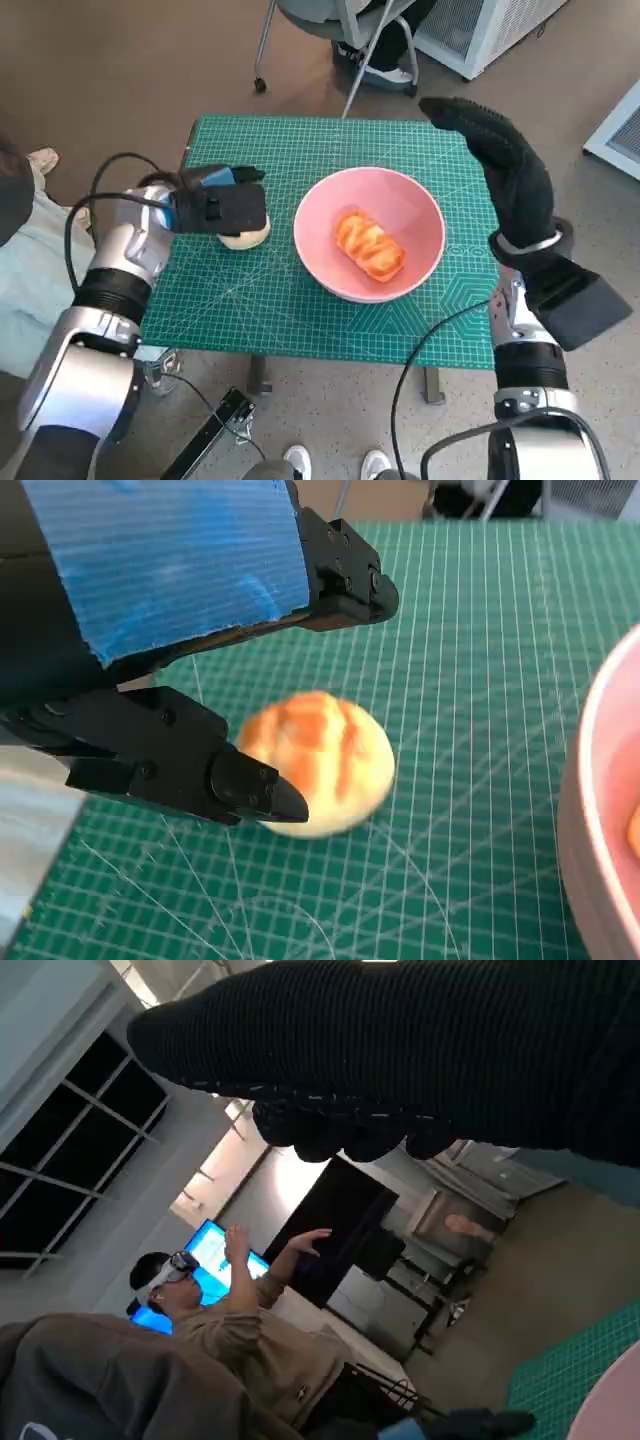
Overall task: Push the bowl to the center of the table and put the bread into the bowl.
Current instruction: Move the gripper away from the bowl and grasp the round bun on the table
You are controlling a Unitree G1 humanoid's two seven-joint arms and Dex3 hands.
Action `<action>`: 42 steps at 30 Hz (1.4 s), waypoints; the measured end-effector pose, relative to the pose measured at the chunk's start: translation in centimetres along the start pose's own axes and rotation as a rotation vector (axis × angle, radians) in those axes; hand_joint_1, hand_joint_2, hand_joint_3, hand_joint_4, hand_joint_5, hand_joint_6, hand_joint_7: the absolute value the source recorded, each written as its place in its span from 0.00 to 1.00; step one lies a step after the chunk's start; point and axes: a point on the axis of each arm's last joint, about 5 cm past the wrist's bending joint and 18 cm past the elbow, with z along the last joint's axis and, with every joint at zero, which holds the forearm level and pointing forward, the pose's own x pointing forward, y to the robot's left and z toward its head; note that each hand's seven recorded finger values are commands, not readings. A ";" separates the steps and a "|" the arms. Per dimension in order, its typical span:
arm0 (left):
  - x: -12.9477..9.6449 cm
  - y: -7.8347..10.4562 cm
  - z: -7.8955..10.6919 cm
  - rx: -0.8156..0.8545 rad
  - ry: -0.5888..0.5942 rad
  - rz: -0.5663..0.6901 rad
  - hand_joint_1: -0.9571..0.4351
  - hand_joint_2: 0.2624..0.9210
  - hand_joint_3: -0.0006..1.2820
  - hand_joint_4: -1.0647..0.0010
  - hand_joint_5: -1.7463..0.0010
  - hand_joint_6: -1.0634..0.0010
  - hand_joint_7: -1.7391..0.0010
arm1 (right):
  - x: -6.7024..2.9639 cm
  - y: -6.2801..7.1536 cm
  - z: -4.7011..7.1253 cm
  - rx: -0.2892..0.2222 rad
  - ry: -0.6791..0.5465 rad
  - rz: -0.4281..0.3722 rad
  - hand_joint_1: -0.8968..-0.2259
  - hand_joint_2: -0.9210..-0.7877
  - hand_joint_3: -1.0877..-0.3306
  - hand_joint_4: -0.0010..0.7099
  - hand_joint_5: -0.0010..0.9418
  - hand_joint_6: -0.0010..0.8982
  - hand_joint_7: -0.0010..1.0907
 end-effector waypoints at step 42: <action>1.1 -1.9 0.0 0.091 0.047 -0.026 0.69 1.00 0.08 0.38 0.30 0.45 0.33 | -0.07 -0.4 0.5 -0.050 -0.006 -0.012 0.34 0.00 0.43 0.42 0.01 0.00 0.65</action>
